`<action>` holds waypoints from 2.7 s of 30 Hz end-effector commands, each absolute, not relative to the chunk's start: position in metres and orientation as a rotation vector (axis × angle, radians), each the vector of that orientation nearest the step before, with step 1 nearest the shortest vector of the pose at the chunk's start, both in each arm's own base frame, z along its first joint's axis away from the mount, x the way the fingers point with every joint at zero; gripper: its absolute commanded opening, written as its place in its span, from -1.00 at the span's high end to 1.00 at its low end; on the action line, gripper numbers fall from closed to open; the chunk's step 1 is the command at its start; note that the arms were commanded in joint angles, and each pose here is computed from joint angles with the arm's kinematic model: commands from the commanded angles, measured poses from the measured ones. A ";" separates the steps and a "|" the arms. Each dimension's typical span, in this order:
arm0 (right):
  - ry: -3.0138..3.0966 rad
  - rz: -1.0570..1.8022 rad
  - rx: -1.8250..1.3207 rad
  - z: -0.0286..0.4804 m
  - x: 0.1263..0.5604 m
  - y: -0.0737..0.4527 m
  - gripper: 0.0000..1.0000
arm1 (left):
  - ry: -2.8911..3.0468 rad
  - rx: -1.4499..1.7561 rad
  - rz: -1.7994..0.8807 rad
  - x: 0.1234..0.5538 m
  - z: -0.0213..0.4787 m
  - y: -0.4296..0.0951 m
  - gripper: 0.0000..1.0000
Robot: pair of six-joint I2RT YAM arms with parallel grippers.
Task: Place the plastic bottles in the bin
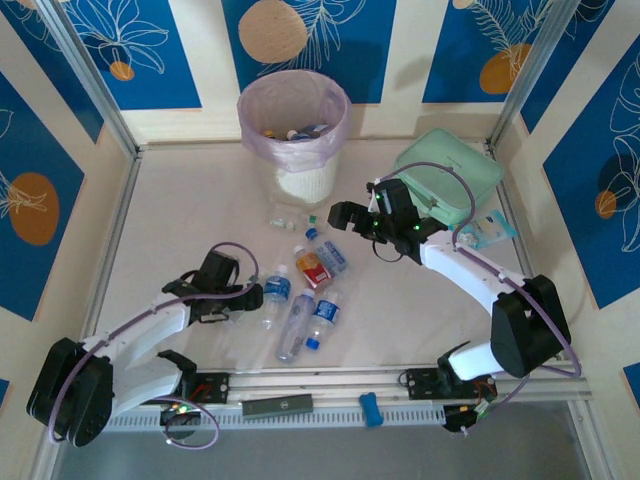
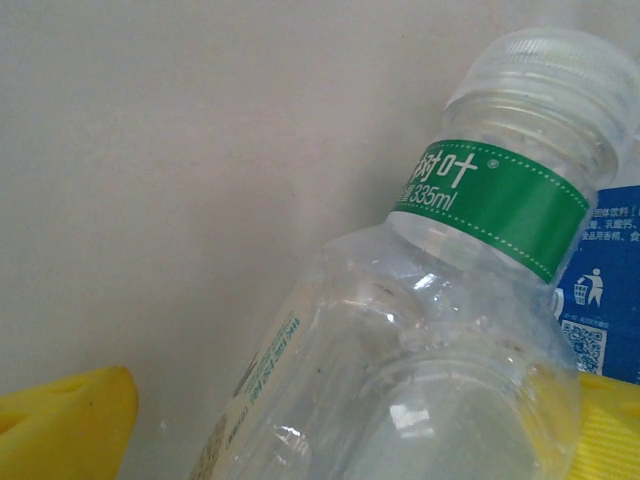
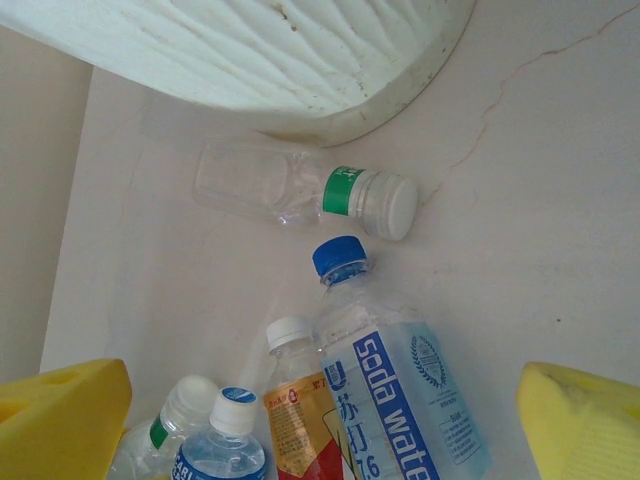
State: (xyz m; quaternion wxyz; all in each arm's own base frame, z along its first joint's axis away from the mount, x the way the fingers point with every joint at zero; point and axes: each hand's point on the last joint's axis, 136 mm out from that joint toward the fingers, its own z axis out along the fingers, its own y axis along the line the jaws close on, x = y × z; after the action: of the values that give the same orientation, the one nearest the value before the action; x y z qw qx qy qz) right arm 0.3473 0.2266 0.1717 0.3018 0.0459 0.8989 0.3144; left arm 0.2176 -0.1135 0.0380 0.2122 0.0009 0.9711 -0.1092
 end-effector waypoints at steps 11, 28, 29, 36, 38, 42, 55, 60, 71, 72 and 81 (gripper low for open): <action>2.357 0.863 0.111 0.184 0.351 0.235 -0.98 | 2.674 -0.134 -0.203 0.217 0.034 -0.096 -0.63; 2.338 0.894 0.182 0.183 0.357 0.232 -0.98 | 2.726 -0.121 -0.254 0.212 0.034 -0.108 -0.80; 2.335 0.901 0.190 0.183 0.358 0.232 -0.98 | 2.739 -0.097 -0.241 0.211 0.034 -0.108 -0.79; 2.352 0.926 0.242 0.178 0.364 0.232 -0.98 | 2.783 -0.040 -0.194 0.198 0.033 -0.106 -0.79; 2.360 0.939 0.251 0.176 0.365 0.233 -0.98 | 2.786 -0.031 -0.175 0.197 0.032 -0.105 -0.77; 2.356 0.960 0.253 0.176 0.366 0.236 -0.98 | 2.787 -0.029 -0.154 0.196 0.029 -0.104 -0.64; 2.366 0.938 0.253 0.173 0.360 0.230 -0.98 | 2.699 -0.030 -0.166 0.212 0.046 -0.107 0.09; 2.363 0.936 0.240 0.174 0.360 0.230 -0.98 | 2.599 -0.060 -0.185 0.228 0.080 -0.106 0.11; 2.371 0.948 0.223 0.170 0.355 0.230 -0.98 | 2.152 -0.046 -0.427 0.313 0.224 -0.141 0.19; 2.373 0.952 0.223 0.170 0.354 0.230 -0.98 | 2.121 -0.028 -0.444 0.319 0.238 -0.146 0.20; 2.399 0.933 0.227 0.159 0.339 0.222 -0.98 | 1.899 0.203 -0.600 0.380 0.347 -0.205 0.22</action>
State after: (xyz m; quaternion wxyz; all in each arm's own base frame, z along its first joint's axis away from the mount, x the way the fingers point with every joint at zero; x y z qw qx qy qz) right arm 0.3456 0.2258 0.1534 0.2710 0.0899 0.8950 0.3427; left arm 0.3661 -0.1865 0.3070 0.5033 0.0368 0.8344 -0.2216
